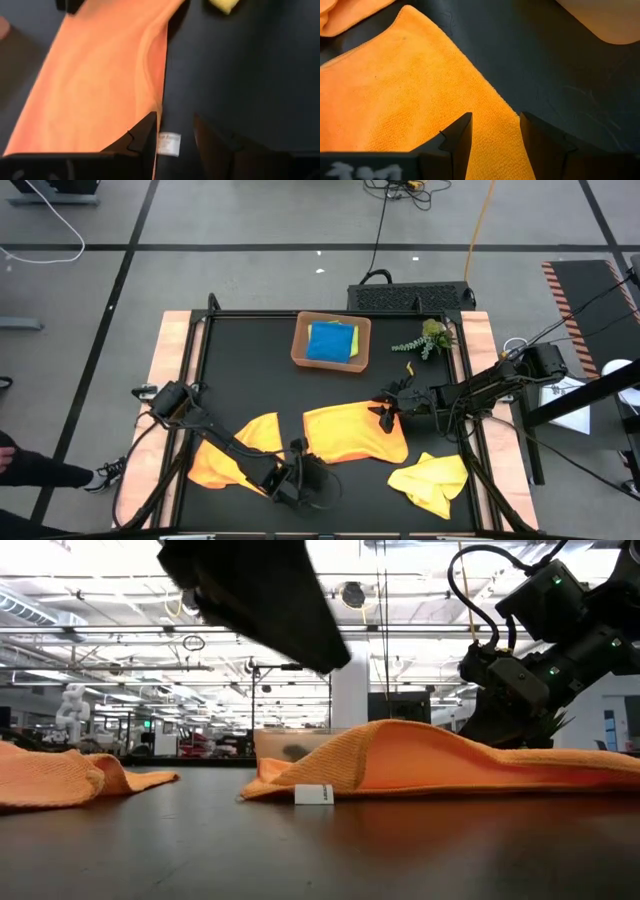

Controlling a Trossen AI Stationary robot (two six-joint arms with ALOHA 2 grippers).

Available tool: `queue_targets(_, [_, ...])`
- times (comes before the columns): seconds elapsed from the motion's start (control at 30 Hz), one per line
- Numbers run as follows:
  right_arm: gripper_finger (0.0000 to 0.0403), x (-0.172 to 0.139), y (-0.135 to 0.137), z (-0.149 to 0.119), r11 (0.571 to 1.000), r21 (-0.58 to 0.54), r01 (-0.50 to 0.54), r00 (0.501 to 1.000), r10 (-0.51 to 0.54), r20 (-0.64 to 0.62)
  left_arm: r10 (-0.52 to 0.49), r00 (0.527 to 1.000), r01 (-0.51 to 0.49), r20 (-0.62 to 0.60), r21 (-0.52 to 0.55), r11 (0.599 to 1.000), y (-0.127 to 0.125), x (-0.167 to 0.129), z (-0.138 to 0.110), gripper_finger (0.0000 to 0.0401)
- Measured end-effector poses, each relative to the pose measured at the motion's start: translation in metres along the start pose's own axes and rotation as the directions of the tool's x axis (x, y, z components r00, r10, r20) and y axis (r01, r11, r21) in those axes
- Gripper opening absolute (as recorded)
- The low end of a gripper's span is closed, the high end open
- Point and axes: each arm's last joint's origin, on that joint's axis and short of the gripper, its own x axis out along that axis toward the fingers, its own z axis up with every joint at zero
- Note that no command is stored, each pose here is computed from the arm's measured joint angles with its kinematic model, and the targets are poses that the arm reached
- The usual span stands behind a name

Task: Fold microfiber towels
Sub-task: Fold the orange microfiber towel

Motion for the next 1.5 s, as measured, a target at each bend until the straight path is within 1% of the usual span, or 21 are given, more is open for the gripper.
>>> queue_targets(0.1, [0.0160, 0.000, 0.000, 0.000, 1.000, 0.006, 0.000, 1.000, 0.000, 0.000, -0.011, 0.999, 0.011, 0.033, -0.005, 1.000, -0.001, 0.002, 0.004, 0.0131])
queue_targets(0.27, [0.0160, 0.000, 0.000, 0.000, 1.000, 0.006, 0.000, 1.000, 0.000, 0.000, -0.006, 0.999, 0.007, 0.051, -0.021, 1.000, 0.003, 0.007, 0.008, 0.0131])
queue_targets(0.43, [0.0160, 0.000, 0.000, 0.000, 1.000, 0.005, 0.000, 1.000, 0.000, 0.000, -0.006, 0.998, 0.007, 0.055, -0.005, 1.000, 0.003, 0.007, 0.009, 0.0131])
queue_targets(0.63, [0.0160, 0.000, 0.000, 0.000, 1.000, 0.004, 0.000, 1.000, 0.000, 0.000, 0.043, 0.995, -0.044, 0.095, 0.011, 0.999, 0.006, 0.008, 0.013, 0.0131])
queue_targets(0.7, [0.0160, 0.000, 0.000, 0.000, 1.000, 0.004, 0.000, 1.000, 0.000, 0.000, 0.046, 0.994, -0.046, 0.098, -0.001, 0.999, 0.008, 0.010, 0.014, 0.0131])
queue_targets(0.8, [0.0160, 0.000, 0.000, 0.000, 1.000, 0.004, 0.000, 1.000, 0.000, 0.000, 0.055, 0.993, -0.050, 0.101, -0.046, 0.998, 0.013, 0.013, 0.018, 0.0131])
queue_targets(0.9, [0.0160, 0.000, 0.000, 0.000, 1.000, 0.004, 0.000, 1.000, 0.000, 0.000, 0.073, 0.993, -0.068, 0.094, -0.056, 0.996, 0.016, 0.023, 0.017, 0.0131])
queue_targets(1.0, [0.0160, 0.000, 0.000, 0.000, 1.000, 0.003, 0.000, 1.000, 0.000, 0.000, 0.089, 0.993, -0.085, 0.074, -0.058, 0.995, 0.018, 0.039, 0.012, 0.0131])
queue_targets(1.07, [0.0160, 0.000, 0.000, 0.000, 1.000, 0.003, 0.000, 1.000, 0.000, 0.001, 0.055, 0.997, -0.052, 0.045, -0.064, 0.997, 0.018, 0.051, 0.008, 0.0131])
queue_targets(1.2, [0.0160, 0.000, 0.000, 0.000, 1.000, -0.002, 0.000, 1.000, 0.000, 0.000, -0.015, 0.997, 0.011, -0.078, -0.047, 0.999, 0.018, 0.068, -0.008, 0.0131])
queue_targets(1.3, [0.0160, 0.000, 0.000, 0.000, 1.000, -0.005, 0.002, 1.000, -0.002, -0.004, -0.032, 0.991, 0.026, -0.130, -0.046, 0.999, 0.016, 0.066, -0.014, 0.0131])
queue_targets(1.5, [0.0160, 0.000, 0.000, 0.000, 1.000, 0.000, 0.003, 1.000, -0.003, -0.005, 0.027, 0.980, -0.035, -0.196, -0.039, 0.999, 0.018, 0.060, -0.022, 0.0131])
